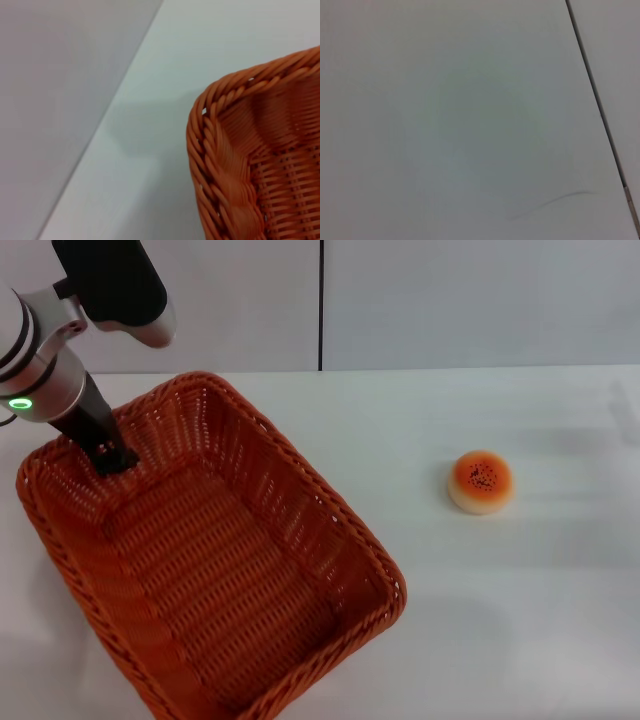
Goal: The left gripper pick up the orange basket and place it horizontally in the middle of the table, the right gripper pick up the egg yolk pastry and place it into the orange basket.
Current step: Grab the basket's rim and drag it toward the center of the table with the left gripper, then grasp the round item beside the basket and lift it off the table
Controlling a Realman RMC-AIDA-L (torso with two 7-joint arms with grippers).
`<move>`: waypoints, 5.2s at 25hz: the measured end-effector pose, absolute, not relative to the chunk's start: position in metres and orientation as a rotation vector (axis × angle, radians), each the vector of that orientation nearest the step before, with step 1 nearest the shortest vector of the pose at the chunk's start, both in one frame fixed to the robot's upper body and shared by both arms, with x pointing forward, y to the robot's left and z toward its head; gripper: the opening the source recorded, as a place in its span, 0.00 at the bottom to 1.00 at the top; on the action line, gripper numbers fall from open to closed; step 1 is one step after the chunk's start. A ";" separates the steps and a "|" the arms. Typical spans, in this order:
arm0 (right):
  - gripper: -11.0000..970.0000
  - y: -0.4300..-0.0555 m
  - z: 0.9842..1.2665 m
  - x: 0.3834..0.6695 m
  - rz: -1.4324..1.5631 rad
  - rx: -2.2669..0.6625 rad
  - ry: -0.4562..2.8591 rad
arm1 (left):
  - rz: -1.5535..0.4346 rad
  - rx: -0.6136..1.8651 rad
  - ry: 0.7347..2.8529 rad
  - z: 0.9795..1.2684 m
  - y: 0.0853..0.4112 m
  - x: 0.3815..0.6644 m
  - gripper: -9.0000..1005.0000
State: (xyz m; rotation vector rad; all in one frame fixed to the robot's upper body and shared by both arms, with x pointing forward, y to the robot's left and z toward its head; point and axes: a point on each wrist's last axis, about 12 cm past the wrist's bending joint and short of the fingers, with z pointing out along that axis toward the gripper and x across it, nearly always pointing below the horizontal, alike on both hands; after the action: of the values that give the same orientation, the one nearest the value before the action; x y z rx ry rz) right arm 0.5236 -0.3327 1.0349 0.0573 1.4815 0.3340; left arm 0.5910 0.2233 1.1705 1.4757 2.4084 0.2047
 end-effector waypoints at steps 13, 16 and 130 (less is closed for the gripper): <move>0.63 -0.331 1.037 0.529 0.335 0.048 1.480 | 0.038 1.127 2.670 1.182 0.232 0.604 0.28; 0.63 -0.331 1.038 0.530 0.337 0.045 1.477 | -0.041 0.998 2.778 1.182 0.234 0.608 0.27; 0.63 -0.415 1.086 0.560 0.315 0.063 1.770 | -0.097 0.437 2.456 1.241 0.298 0.589 0.74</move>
State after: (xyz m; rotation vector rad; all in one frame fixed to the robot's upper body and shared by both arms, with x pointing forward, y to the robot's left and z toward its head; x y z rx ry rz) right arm 0.5603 -0.4146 1.0860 0.0633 1.7696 0.3154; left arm 0.5889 0.2979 1.2407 0.4373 2.4564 -0.0972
